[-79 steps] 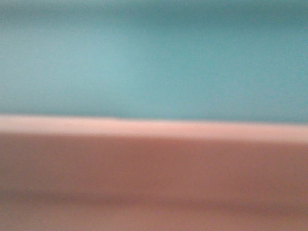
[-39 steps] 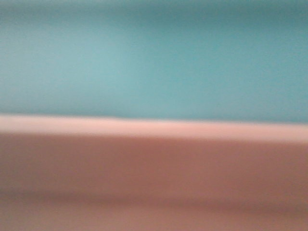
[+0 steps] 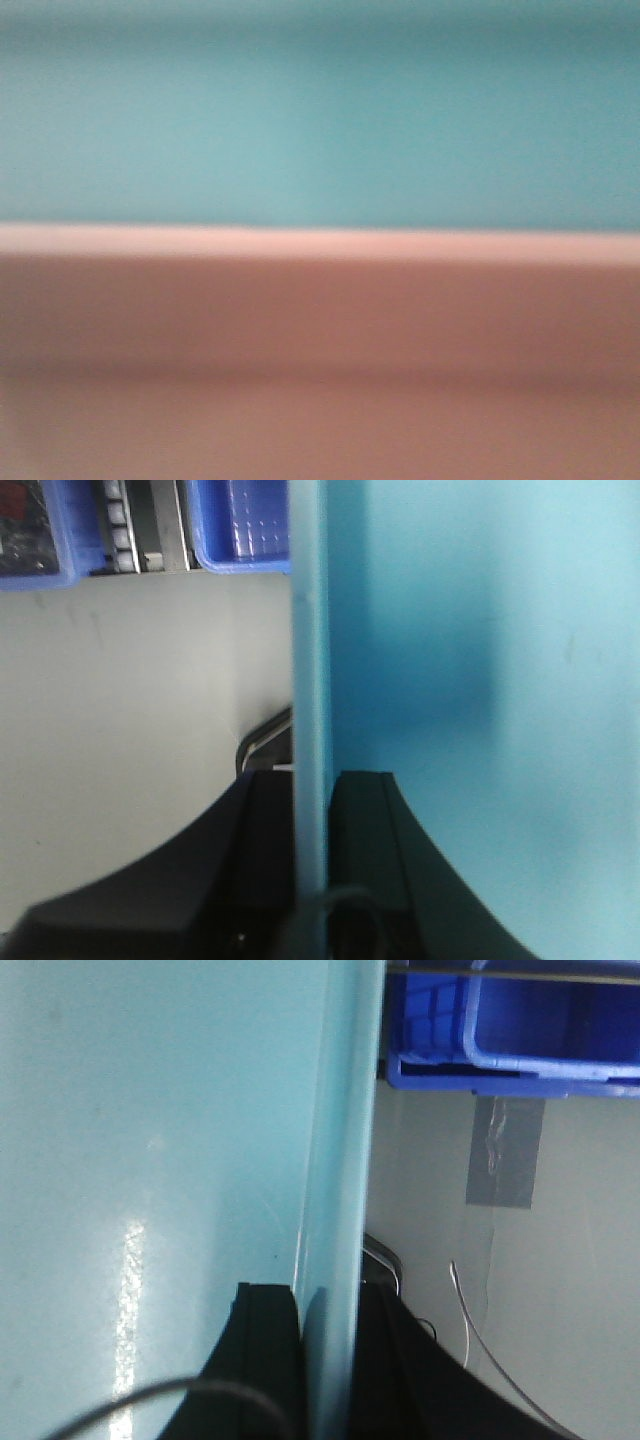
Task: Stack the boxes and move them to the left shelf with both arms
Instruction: 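Lower the stacked bins with both grippers onto the roller shelf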
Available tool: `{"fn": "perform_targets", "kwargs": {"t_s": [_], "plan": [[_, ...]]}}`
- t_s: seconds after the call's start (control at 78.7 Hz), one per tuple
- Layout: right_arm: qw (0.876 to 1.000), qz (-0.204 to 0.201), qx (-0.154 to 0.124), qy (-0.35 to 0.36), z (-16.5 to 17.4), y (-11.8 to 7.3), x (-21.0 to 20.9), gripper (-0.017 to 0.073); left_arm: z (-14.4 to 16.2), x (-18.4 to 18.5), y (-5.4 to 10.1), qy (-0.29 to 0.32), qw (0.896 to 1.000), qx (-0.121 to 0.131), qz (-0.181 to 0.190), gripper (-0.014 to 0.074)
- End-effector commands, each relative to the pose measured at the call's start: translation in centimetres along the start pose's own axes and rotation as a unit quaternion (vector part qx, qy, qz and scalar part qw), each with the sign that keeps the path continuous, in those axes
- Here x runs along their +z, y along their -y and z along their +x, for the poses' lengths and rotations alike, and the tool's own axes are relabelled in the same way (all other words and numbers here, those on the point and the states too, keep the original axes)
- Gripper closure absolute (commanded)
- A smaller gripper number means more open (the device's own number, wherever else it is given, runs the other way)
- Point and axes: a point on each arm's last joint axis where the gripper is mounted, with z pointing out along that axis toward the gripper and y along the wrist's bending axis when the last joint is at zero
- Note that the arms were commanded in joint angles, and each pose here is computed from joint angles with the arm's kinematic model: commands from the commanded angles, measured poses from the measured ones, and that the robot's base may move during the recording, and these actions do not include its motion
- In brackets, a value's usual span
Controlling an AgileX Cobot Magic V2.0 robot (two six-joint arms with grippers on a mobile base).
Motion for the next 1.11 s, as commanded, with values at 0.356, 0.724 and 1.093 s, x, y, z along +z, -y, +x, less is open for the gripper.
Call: {"fn": "perform_targets", "kwargs": {"t_s": [0.356,0.724,1.093], "plan": [[0.977,-0.046,-0.011,0.206,-9.4,1.4,-1.6,0.0492,-7.0,-1.4,-0.4,0.23,0.972,-0.007,0.055,0.0598],[0.961,-0.042,-0.03,0.272,-17.1,1.2,1.8,0.0492,-15.5,1.4,-1.1,0.306,0.951,-0.014,0.042,0.0598],[0.952,-0.05,-0.036,0.301,-21.1,0.9,6.8,0.0492,-20.9,6.1,-2.4,0.32,0.946,-0.037,0.031,0.0597]]}}
